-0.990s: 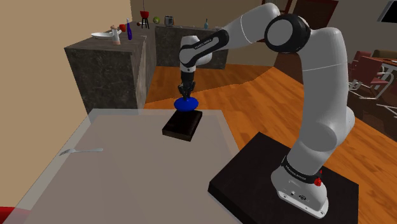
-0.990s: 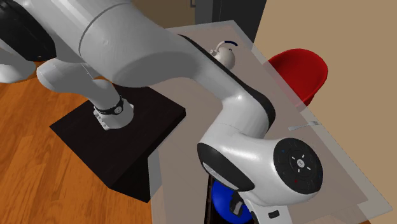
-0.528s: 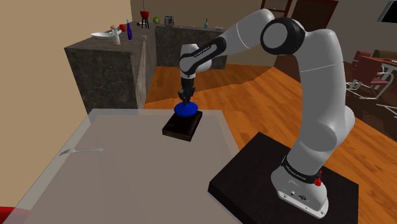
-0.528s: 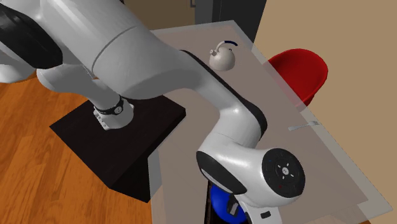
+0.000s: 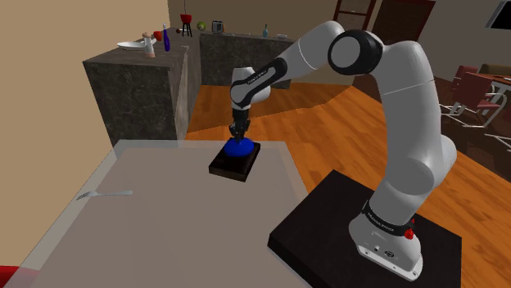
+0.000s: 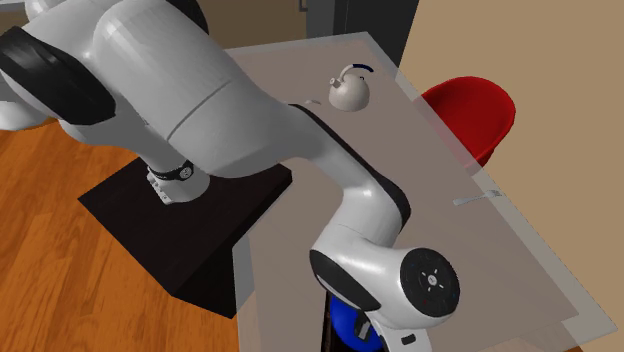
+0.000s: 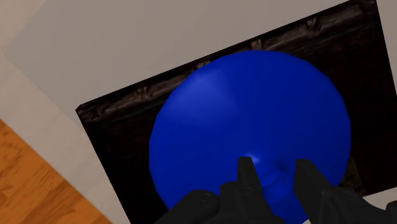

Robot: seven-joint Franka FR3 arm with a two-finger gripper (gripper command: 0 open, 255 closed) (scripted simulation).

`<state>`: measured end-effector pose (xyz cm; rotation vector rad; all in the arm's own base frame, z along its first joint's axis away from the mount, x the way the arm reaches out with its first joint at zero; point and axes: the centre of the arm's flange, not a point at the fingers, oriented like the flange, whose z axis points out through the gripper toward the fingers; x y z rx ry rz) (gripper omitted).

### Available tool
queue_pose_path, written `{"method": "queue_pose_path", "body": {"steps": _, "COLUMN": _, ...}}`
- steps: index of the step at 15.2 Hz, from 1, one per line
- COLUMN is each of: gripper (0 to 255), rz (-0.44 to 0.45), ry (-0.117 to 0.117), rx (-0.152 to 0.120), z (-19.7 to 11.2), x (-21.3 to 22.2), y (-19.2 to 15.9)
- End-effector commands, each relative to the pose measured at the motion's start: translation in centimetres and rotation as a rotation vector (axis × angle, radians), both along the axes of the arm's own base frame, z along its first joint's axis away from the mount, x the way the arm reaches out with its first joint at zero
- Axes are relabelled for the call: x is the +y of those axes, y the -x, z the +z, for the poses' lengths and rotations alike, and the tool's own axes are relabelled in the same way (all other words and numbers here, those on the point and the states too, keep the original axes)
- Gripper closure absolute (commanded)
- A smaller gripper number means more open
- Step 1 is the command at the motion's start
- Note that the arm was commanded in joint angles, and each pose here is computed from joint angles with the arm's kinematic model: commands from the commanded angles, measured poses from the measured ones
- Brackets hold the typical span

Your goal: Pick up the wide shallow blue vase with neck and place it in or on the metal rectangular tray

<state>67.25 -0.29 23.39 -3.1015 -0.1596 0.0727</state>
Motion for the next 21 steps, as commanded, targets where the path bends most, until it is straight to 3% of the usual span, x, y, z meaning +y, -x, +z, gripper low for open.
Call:
{"method": "queue_pose_path", "body": {"steps": 1, "gripper": 255, "rz": 0.000, "ry": 0.000, "rx": -0.001, "z": -1.1, "x": 0.0, "y": 0.0}}
{"method": "queue_pose_path", "body": {"steps": 10, "gripper": 255, "rz": 0.000, "ry": 0.000, "rx": -0.001, "z": -2.0, "x": 0.0, "y": 0.0}}
{"method": "queue_pose_path", "body": {"steps": 11, "gripper": 0, "rz": 0.000, "ry": 0.000, "rx": -0.001, "z": -2.0, "x": 0.0, "y": 0.0}}
{"method": "queue_pose_path", "body": {"steps": 16, "gripper": 0, "rz": 0.000, "ry": 0.000, "rx": -0.001, "z": -2.0, "x": 0.0, "y": 0.0}}
{"method": "queue_pose_path", "body": {"steps": 20, "gripper": 0, "rz": 0.000, "ry": 0.000, "rx": -0.001, "z": 2.9, "x": -0.2, "y": -0.2}}
{"method": "queue_pose_path", "body": {"steps": 21, "gripper": 0, "rz": 0.000, "ry": 0.000, "rx": -0.001, "z": 2.9, "x": -0.2, "y": -0.2}}
